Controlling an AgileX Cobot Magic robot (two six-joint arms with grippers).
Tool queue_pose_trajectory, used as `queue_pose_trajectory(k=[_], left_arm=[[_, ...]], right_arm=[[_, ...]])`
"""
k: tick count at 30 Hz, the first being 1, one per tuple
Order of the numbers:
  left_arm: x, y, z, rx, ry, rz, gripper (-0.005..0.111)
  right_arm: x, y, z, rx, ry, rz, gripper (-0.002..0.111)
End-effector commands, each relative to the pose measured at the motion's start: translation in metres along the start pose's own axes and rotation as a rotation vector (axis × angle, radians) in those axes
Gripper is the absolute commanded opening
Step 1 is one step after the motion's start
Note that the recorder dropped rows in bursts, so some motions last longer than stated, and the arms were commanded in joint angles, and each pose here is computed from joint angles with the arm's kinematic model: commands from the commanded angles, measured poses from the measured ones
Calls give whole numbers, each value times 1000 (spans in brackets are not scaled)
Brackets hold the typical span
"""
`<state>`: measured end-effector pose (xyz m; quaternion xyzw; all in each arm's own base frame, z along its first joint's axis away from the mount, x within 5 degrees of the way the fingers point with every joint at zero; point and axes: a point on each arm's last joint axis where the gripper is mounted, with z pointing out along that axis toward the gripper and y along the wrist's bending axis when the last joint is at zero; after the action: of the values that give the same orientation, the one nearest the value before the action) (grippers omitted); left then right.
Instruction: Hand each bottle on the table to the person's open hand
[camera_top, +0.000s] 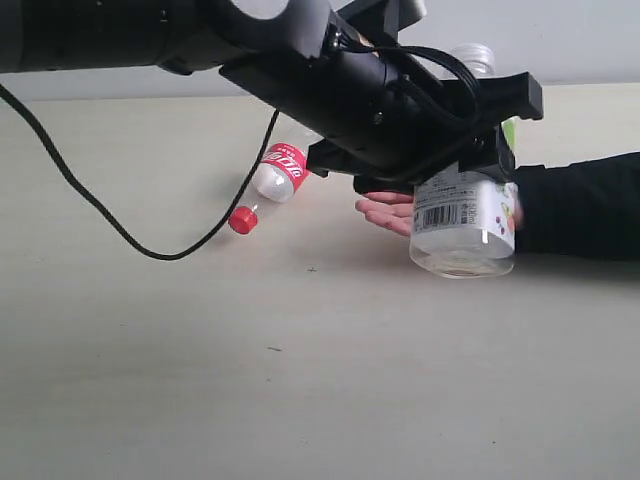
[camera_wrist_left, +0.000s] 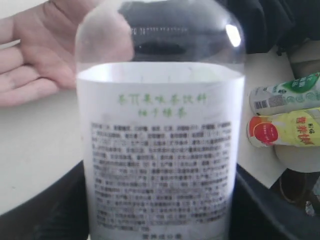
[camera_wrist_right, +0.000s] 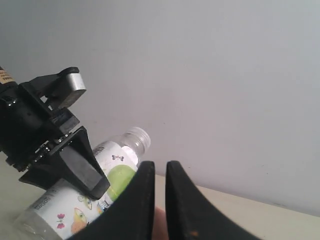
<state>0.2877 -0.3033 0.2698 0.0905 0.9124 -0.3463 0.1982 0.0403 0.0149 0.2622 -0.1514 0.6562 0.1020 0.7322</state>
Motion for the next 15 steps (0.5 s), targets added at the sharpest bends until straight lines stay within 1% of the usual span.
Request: queue_pose_trajectory(k=[1,2,5,6,8,11,12,13,15], left_arm=[[-4,-6,-1,28,-39,39,0],[-5,-5,2,16,-49,2,0],[-2,6,15,-109,-70,-62,0],[-2,8,18,-142,-81,-58,0],[0,6,28,-183,-98,-69,0],[-2,-10,48,-173,-109,-83,0],[-3,-12,51,-180,-117,-93,0],[-4,-12,56,-206,-125,-106,0],[-6,-14,59,-260,-137,-92,0]], right_arm=[[0,0,0,4,-13,-10,10],[0,0,0,4,-13,-10,10],[0,0,0,4,-13,-10,10],[0,0,0,4,-13,-10,10],[0,0,0,4,-13,-10,10],[0,0,0,4,-13,-10,10],[0,0,0,4,-13,-10,10],[0,0,0,4,-13,-10,10],[0,0,0,4,-13,-10,10]])
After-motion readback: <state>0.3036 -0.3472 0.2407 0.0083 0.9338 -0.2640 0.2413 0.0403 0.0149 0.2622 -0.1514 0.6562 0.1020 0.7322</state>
